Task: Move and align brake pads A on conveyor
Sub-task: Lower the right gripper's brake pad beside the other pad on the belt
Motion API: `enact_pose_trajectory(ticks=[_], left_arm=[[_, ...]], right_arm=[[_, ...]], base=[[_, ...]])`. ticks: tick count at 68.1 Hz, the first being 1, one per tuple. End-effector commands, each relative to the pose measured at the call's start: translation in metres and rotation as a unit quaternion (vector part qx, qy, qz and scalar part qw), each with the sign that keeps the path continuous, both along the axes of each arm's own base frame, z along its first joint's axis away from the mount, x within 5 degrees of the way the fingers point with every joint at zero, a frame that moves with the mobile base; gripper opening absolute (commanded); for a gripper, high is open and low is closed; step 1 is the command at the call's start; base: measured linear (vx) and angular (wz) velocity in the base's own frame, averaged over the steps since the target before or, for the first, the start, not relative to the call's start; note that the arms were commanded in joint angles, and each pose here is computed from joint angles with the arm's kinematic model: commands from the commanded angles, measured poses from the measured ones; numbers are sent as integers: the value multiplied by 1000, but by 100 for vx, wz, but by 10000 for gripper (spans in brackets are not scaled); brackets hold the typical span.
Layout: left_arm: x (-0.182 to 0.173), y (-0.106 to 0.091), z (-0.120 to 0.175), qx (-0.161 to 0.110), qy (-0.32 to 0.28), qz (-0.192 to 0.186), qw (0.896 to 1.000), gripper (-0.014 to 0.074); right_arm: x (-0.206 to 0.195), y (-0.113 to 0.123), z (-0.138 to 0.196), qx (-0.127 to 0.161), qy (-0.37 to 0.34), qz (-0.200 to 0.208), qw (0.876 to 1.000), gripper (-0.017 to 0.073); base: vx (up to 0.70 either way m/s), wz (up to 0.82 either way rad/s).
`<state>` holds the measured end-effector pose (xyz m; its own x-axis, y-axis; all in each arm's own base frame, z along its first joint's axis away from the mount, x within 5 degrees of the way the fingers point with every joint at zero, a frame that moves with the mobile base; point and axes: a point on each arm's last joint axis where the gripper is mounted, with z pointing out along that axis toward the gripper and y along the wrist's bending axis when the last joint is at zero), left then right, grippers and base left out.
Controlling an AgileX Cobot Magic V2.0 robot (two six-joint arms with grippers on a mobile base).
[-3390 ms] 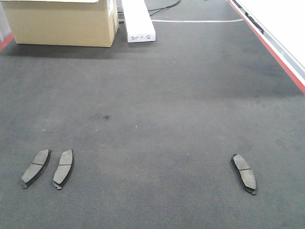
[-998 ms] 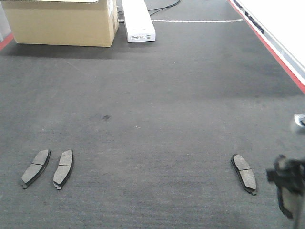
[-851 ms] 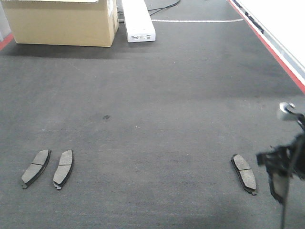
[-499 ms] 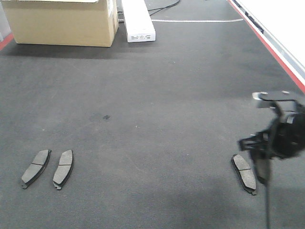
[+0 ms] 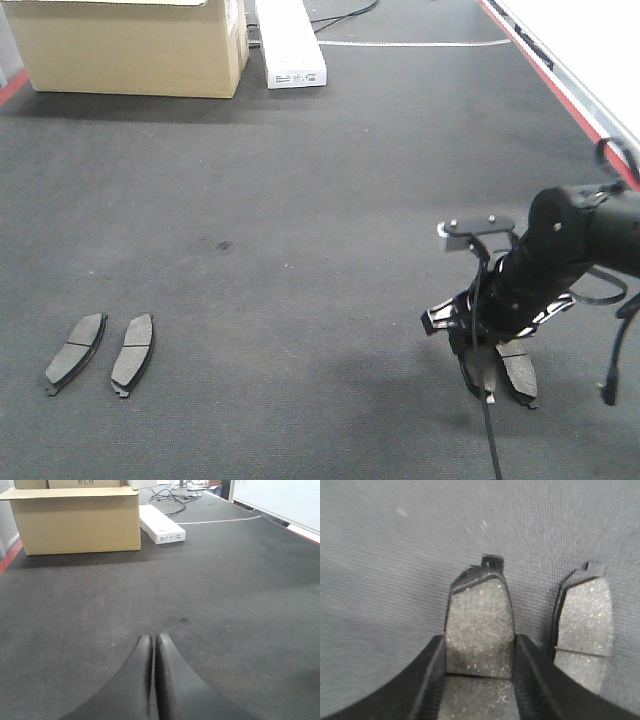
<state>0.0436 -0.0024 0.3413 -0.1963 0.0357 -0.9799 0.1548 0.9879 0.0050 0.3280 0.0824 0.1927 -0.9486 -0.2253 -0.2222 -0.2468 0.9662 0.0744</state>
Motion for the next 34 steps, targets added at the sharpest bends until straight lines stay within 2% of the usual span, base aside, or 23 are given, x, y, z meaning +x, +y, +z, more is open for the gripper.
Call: enact_pose_trajectory(ticks=[1,25,34], left_arm=[[1,-1,13,-7,-39,-4,999,-6],[1,-1,13,-7,-39,-4,999,-6],[1,-1,13,-7,-39,-4,999,-6]], right_arm=[[8,0,17,-2,-44,4,999,-7],[12,0,0,-9,-26,5,1000,-2],[13,0,-1,-9,-25,5,1000,35]], base=[[0,0],[0,0],[0,0]])
